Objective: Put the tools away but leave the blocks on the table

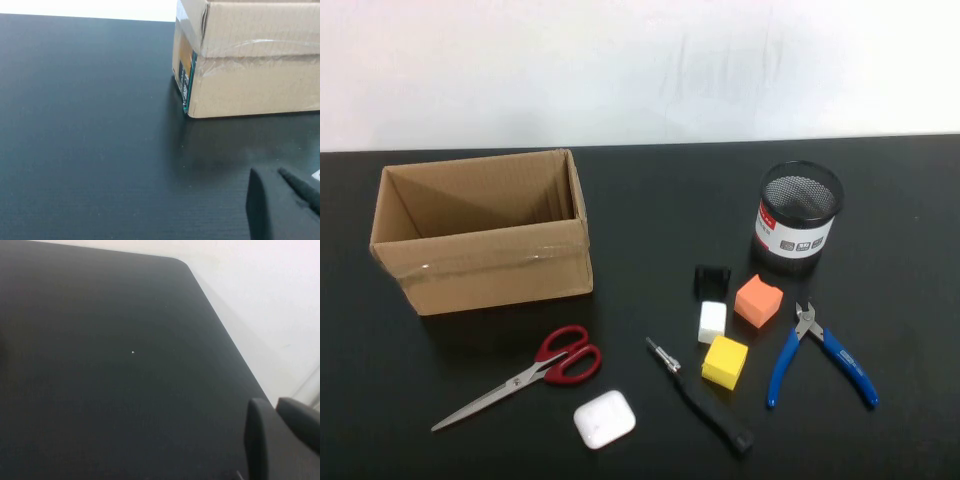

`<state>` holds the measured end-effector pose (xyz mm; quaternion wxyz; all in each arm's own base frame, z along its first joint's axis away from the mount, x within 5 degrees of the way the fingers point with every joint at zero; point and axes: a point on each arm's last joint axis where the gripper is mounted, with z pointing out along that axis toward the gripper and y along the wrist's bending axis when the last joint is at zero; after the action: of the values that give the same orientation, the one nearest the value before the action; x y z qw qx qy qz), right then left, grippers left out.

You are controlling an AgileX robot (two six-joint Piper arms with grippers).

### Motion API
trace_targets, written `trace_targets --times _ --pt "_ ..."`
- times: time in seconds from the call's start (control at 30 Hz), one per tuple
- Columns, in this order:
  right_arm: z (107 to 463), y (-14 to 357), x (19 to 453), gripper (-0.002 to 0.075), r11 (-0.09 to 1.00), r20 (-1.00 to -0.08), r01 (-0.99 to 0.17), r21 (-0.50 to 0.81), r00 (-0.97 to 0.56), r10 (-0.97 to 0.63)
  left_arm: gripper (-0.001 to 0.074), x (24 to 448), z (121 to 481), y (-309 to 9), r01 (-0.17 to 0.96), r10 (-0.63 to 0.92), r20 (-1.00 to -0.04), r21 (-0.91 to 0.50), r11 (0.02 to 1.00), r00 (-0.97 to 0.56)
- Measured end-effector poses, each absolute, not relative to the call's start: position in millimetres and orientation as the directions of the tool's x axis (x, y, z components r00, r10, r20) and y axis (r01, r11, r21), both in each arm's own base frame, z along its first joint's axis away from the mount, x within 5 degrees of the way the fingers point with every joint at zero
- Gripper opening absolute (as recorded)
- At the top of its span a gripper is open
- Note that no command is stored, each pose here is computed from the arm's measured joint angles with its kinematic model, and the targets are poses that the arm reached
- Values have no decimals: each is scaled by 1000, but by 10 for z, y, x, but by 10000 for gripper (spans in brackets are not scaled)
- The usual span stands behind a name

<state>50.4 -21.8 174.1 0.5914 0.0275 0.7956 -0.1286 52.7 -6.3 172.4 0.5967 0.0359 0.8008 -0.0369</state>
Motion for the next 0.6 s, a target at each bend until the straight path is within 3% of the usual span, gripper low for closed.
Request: trace_targets --times 0.6 --pt "1771 -195 518 -7 971 -958 177 -163 -262 -113 -4 527 1724 -63 102 13 -958 -16 995 -285"
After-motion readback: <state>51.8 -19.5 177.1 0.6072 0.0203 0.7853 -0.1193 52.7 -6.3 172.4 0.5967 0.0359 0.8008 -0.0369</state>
